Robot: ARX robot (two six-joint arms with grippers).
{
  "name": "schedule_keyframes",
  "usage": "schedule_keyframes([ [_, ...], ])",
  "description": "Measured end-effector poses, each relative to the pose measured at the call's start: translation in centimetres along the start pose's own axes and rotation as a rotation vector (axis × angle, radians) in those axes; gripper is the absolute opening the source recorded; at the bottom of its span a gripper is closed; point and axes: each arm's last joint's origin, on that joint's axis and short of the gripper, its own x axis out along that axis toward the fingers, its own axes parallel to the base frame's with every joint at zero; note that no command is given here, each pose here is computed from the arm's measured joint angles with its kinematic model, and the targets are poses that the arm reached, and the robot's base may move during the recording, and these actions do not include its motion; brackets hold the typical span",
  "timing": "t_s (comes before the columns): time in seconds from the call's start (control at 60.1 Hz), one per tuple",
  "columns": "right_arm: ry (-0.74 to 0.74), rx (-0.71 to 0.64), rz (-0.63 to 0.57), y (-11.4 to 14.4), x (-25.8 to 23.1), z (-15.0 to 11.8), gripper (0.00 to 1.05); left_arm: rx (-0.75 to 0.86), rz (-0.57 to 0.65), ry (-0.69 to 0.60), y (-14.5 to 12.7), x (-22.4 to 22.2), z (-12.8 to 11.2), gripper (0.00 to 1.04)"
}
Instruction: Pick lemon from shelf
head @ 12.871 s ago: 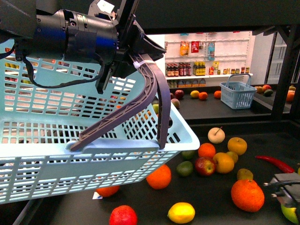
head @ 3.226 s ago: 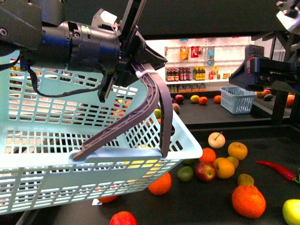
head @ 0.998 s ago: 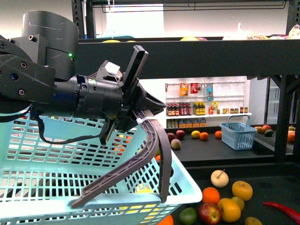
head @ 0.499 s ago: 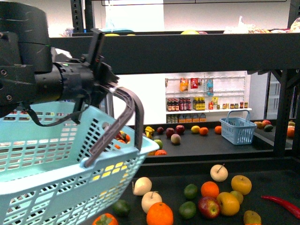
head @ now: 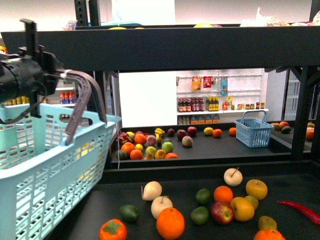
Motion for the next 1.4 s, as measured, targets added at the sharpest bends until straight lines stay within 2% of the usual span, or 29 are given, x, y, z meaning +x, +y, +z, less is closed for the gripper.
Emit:
schedule_keyframes([
  [0.183,0.0,0.0,0.0,0.0,0.0,0.0,0.97,0.012,0.014,-0.026,2.3,0.1,3.6,0.06],
  [0.399,0.0,0.0,0.0,0.0,0.0,0.0,0.97,-0.001,0.003,-0.01,3.7,0.5,5.8,0.06],
  [0.649,0.0,0.0,0.0,0.0,0.0,0.0,0.97,-0.017,-0.026,-0.053,5.3,0.1,8.4,0.06],
  [0.881,0.0,0.0,0.0,0.0,0.0,0.0,0.97,-0.015,0.001,-0.061,7.2,-0.5,9.6,0.06],
  [1.397,0.0,0.0,0.0,0.0,0.0,0.0,0.97,-0.018,0.007,-0.078,9.0,-2.3,11.0,0.06],
])
